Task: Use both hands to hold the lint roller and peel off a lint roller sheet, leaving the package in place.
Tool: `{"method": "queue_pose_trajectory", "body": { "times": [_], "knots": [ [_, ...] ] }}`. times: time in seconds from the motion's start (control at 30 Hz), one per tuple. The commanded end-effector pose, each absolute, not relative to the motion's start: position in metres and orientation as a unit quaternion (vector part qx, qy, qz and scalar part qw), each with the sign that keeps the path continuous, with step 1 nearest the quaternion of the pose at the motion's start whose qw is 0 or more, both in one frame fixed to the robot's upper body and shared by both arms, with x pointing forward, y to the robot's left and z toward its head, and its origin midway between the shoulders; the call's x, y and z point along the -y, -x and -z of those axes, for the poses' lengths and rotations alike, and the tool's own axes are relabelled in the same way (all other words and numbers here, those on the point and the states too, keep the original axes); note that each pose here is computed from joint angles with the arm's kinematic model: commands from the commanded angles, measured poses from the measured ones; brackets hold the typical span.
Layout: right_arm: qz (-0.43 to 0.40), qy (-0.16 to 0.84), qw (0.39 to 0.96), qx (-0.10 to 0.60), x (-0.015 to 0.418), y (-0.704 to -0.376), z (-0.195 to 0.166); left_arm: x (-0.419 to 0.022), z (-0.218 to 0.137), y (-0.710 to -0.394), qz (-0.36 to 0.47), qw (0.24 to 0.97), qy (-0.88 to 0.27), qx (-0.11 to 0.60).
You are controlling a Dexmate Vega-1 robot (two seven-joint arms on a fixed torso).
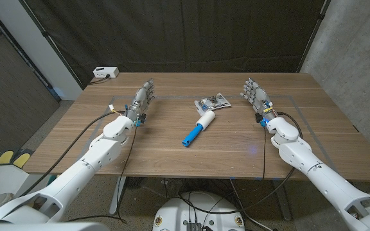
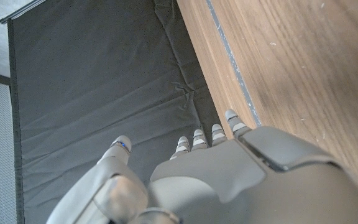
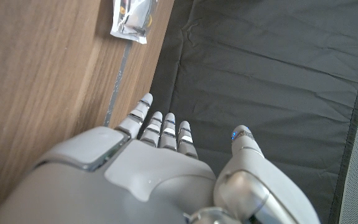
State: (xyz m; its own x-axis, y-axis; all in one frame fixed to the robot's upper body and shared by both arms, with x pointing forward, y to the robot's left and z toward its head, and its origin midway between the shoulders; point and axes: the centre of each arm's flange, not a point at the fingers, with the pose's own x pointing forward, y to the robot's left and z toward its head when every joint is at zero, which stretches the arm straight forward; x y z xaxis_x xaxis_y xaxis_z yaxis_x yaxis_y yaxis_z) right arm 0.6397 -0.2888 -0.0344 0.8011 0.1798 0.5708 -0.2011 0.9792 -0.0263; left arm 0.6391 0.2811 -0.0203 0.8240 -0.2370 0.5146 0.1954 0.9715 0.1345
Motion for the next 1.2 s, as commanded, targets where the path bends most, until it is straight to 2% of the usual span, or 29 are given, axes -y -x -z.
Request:
{"method": "queue_pose_trajectory", "body": {
  "times": [0.03, 0.63, 1.2],
  "knots": [
    [-0.102, -0.018, 0.948, 0.301, 0.290, -0.636, 0.037, -0.275, 0.014, -0.631, 0.099, 0.957, -0.114, 0.247],
    [-0.100, -0.023, 0.946, 0.308, 0.292, -0.629, 0.045, -0.252, -0.008, -0.620, 0.099, 0.939, -0.245, 0.219],
    [-0.097, -0.026, 0.944, 0.315, 0.296, -0.615, 0.054, -0.235, -0.019, -0.609, 0.103, 0.923, -0.304, 0.214]
  ]
}}
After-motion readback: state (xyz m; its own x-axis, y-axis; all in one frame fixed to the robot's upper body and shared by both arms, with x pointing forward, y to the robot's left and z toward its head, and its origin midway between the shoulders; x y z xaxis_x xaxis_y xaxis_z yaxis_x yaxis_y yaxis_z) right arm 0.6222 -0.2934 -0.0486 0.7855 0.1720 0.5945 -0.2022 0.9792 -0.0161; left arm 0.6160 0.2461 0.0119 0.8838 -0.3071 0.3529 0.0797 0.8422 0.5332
